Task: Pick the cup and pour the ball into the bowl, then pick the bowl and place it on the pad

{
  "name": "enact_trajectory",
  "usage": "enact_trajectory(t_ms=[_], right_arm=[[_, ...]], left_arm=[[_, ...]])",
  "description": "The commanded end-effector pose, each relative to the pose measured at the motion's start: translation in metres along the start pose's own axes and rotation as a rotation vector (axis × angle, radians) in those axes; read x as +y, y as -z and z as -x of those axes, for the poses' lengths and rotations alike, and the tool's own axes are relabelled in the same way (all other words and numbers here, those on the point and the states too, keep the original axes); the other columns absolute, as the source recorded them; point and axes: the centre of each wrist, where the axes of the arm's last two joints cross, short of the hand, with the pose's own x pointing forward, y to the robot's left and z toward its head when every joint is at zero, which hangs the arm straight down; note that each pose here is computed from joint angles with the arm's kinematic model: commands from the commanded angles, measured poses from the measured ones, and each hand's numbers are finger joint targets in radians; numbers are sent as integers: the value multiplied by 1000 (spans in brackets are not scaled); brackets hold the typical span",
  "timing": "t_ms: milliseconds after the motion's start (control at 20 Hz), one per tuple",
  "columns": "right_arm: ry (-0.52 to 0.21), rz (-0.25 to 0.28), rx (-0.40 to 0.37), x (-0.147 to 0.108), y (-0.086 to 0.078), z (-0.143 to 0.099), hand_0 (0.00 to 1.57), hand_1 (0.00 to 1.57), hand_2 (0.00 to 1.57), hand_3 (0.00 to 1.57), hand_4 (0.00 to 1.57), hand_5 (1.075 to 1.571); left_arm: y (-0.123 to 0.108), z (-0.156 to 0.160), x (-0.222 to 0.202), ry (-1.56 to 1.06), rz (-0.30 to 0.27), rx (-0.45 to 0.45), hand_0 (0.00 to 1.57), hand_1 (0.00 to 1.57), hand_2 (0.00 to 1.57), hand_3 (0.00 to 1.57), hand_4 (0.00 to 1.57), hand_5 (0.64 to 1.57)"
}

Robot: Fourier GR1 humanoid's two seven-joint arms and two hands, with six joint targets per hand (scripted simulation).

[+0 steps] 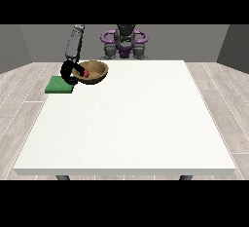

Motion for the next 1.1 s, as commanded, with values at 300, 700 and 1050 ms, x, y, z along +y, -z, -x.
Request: enact_trajectory(t_ms=[300,700,1050], right_arm=[[-250,74,73,-119,31,-123,1571,1571,1571,545,1101,1567],[-236,59,70,-108,36,-116,1571,1571,1571,381,1123,1568],[-95,83,42,-115,43,-120,1571,1571,1571,453,1069,1566]], left_arm=[[-28,19,45,22,-87,51,0,0,0,0,1198,1545],[-46,44,52,51,-130,44,0,0,0,0,1210,1550],[-56,29,77,66,-118,-12,0,0,0,0,1212,1553]])
